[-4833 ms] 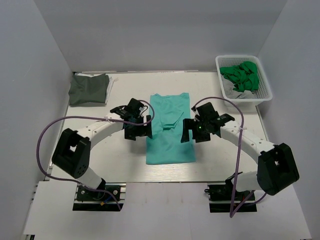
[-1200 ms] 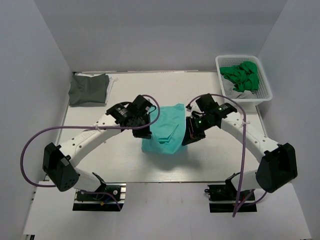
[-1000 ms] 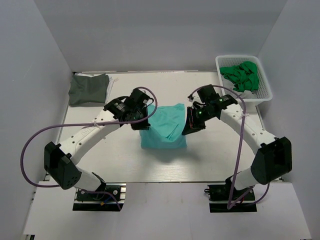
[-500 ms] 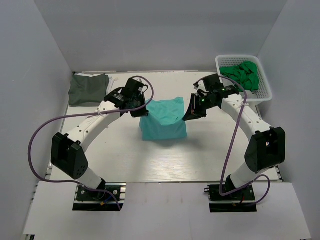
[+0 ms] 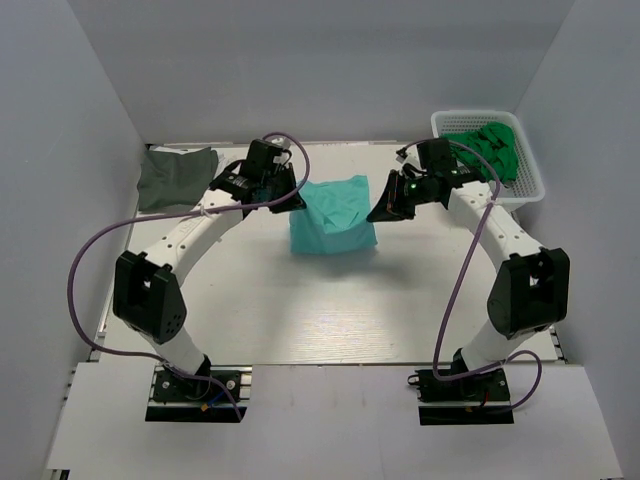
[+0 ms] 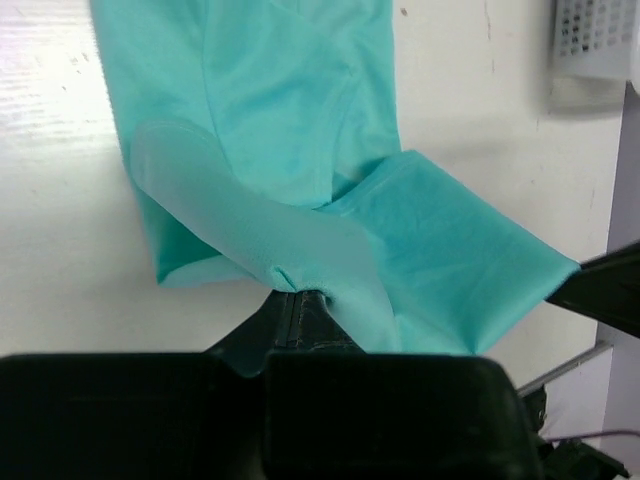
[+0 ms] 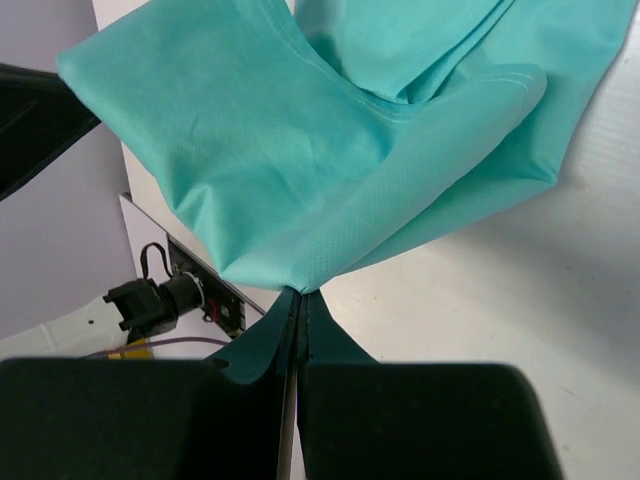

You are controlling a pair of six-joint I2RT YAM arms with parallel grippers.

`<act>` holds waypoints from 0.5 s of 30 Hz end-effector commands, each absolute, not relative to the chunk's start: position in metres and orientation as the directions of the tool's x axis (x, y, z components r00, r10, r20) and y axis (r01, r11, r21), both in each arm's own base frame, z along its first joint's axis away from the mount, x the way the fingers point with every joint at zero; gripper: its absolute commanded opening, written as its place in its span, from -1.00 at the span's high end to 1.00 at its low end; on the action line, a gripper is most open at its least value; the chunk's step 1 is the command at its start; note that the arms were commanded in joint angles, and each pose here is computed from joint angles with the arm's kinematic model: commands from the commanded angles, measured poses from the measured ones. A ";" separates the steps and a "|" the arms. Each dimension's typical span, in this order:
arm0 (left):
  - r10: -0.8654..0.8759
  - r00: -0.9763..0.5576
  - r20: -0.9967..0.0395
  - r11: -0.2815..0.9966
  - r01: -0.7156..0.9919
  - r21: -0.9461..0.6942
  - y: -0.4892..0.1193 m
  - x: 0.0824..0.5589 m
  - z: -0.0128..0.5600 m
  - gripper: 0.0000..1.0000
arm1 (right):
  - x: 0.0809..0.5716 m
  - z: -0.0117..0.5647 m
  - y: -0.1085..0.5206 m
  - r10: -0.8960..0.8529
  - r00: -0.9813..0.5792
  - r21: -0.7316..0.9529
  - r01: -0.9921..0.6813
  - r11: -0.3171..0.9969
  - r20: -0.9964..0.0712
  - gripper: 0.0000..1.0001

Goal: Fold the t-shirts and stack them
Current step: Fold the long partially folded tshirt into a neat square

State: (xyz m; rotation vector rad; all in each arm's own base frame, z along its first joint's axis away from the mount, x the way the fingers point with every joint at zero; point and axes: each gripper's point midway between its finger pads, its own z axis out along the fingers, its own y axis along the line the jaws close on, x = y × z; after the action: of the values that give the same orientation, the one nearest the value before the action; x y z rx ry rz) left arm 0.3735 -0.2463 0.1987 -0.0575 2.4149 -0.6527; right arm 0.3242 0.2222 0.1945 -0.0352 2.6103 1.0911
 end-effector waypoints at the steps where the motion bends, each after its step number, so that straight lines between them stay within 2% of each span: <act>1: -0.235 -0.774 -0.588 0.869 0.104 -0.483 -0.238 0.400 0.209 1.00 | 0.348 0.216 0.225 0.122 -0.930 0.723 -0.182 0.667 -0.347 1.00; 5: -0.231 -0.789 -0.569 0.848 0.124 -0.516 -0.235 0.385 0.223 1.00 | 0.335 0.210 0.218 0.089 -0.947 0.708 -0.167 0.687 -0.310 1.00; 8: -0.219 -0.823 -0.524 0.805 0.150 -0.574 -0.235 0.345 0.225 1.00 | 0.302 0.194 0.212 0.076 -0.964 0.699 -0.130 0.703 -0.255 1.00; 10: -0.159 -0.883 -0.442 0.745 0.186 -0.640 -0.250 0.306 0.216 1.00 | 0.275 0.199 0.212 0.050 -0.971 0.717 -0.137 0.684 -0.233 1.00; 11: -0.122 -0.905 -0.406 0.726 0.198 -0.658 -0.250 0.288 0.209 1.00 | 0.250 0.176 0.208 0.016 -0.988 0.709 -0.100 0.699 -0.154 1.00; 13: -0.044 -0.944 -0.327 0.650 0.222 -0.727 -0.256 0.244 0.210 1.00 | 0.219 0.168 0.205 -0.011 -0.995 0.700 -0.079 0.710 -0.101 1.00; 15: -0.021 -0.970 -0.244 0.680 0.165 -0.714 -0.244 0.213 0.189 1.00 | 0.185 0.163 0.200 -0.031 -0.997 0.703 -0.070 0.708 -0.068 1.00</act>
State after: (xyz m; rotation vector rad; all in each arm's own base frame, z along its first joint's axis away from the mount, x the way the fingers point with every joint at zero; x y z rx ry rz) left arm 0.2714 -0.2417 0.1829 0.0374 2.5721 -0.9770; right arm 0.2340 0.2036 0.1588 -0.0337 2.7924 1.1202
